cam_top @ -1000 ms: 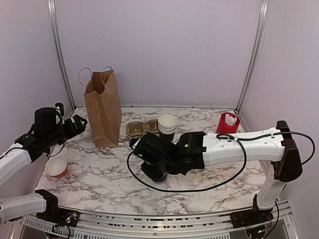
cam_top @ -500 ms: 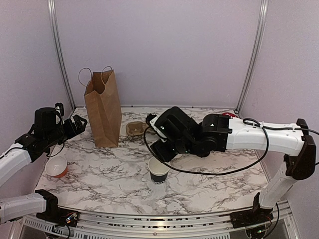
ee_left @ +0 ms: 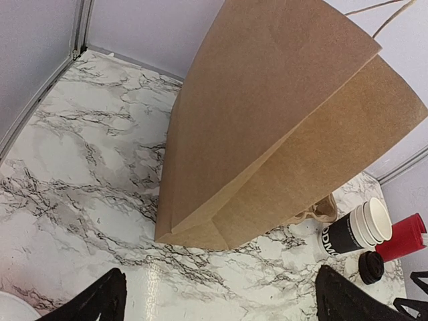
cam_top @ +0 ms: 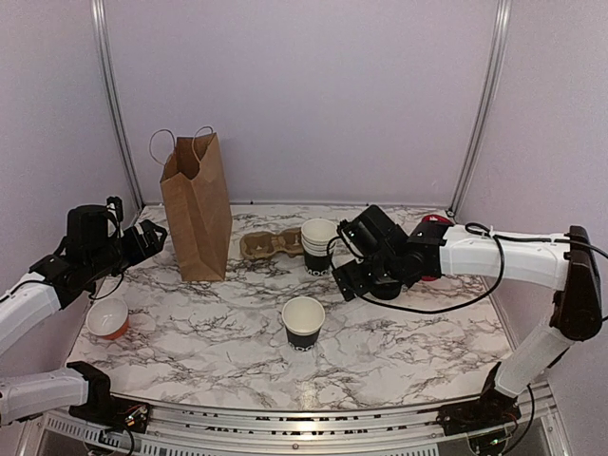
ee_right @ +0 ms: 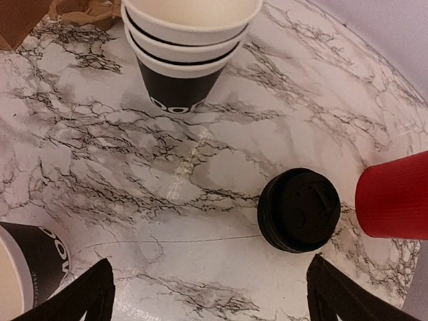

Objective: Pack the takeout coffee

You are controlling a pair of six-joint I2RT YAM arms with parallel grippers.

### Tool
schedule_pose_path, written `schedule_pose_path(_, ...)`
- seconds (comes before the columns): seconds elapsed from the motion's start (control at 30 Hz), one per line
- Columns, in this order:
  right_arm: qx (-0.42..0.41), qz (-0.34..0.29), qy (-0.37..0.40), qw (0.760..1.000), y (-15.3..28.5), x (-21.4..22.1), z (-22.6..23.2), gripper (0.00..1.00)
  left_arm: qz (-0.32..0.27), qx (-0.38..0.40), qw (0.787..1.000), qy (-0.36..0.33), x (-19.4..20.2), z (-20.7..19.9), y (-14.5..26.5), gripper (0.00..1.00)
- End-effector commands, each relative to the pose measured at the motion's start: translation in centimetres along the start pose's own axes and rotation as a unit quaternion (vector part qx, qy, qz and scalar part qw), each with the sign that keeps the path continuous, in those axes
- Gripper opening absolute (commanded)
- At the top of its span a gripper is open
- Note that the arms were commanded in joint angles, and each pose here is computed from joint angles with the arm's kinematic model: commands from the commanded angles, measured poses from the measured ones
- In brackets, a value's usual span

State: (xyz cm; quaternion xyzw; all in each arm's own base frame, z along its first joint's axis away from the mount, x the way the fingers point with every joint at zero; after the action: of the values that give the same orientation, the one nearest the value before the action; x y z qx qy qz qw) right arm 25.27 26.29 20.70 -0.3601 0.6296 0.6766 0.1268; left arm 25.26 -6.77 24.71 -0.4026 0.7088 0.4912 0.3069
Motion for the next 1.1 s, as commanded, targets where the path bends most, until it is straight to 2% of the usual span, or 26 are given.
schedule_pose_path(0.0, -0.015, -0.017, -0.043, 0.999, -0.6, -0.6, -1.7, 0.97, -0.011, 0.012, 1.0, -0.001, -0.5, -0.4, -0.2, 0.99)
schedule_pose_path(0.13, -0.009, -0.009, -0.072, 0.997, -2.4, -0.4, -4.2, 0.97, -0.01, 0.013, 1.0, -0.001, -0.4, -0.4, -0.2, 0.99)
schedule_pose_path(0.63, 0.007, 0.022, -0.131, 0.991, -6.9, 0.4, -8.8, 0.96, -0.01, 0.014, 1.0, -0.002, -0.4, -0.4, -0.1, 0.99)
schedule_pose_path(1.07, 0.019, 0.044, -0.147, 0.988, -9.7, 1.8, -10.8, 0.94, -0.009, 0.014, 1.0, -0.004, -0.3, -0.4, -0.2, 0.99)
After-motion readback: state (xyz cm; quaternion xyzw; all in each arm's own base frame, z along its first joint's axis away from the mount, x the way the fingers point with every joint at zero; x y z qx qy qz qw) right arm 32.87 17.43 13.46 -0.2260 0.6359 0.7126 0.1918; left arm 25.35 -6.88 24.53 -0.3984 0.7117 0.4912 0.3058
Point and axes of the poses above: each gripper's point midway between its finger pads, its own y axis back along the fingers, its own z axis along the line the jaws close on, x = y × z, the point moved 7 cm from there along y, back along the fingers, and after that the axes turned 10 degrees about -y, right-handed, at the moved point
